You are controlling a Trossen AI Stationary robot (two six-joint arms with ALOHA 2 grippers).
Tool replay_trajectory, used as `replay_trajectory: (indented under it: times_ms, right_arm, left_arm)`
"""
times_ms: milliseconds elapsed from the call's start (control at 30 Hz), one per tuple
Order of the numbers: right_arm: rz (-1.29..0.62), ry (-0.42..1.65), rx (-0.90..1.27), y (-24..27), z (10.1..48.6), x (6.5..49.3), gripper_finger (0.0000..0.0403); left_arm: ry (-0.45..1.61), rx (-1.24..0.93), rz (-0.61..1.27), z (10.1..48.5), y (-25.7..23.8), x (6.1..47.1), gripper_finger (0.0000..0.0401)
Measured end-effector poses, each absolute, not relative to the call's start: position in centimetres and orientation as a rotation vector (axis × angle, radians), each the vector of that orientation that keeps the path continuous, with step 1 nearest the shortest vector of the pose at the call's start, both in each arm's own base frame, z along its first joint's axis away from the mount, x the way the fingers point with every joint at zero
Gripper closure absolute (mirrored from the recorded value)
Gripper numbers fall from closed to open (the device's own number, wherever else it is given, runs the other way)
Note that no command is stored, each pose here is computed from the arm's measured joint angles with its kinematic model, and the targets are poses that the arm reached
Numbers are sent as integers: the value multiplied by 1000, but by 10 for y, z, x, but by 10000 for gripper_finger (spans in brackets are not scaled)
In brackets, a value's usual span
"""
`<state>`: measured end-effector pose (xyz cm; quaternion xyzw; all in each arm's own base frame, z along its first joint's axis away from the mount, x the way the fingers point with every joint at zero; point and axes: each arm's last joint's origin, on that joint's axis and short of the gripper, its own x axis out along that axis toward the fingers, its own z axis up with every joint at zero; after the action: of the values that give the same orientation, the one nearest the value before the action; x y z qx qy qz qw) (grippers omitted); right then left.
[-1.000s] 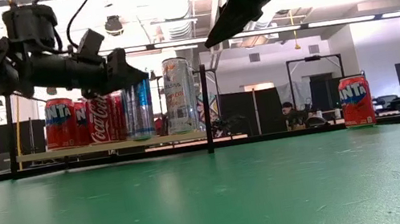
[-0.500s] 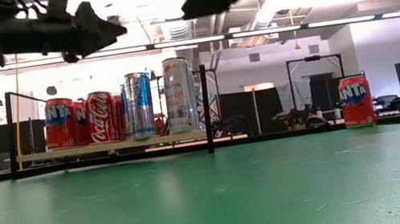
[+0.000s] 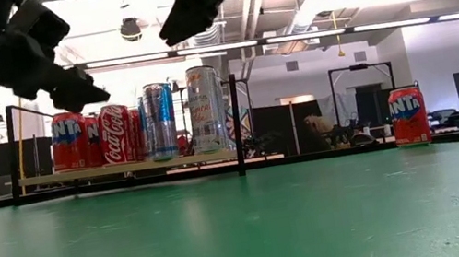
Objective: Place canned beverage on shelf
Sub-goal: Put the blue soda can on the shelf aligned with the other blue soda cans
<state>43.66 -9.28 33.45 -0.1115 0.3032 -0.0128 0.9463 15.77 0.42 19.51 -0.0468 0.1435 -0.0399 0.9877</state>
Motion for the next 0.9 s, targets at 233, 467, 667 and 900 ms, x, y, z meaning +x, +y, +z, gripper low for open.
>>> replay_trajectory:
  times_ms: [233, 467, 667, 900]
  right_arm:
    - [-31, 720, -218, -117, 331, 473, 74]
    - [-71, 738, -170, -135, 312, 487, 75]
    - [-100, 718, -145, -144, 312, 487, 75]
    - [-79, 722, -188, -137, 328, 478, 75]
  left_arm:
    - [273, 22, -18, 183, -4, 158, 176]
    - [240, 73, -3, 165, -3, 148, 199]
    - [201, 109, -28, 157, -3, 144, 207]
    - [40, 125, 162, 174, 3, 146, 209]
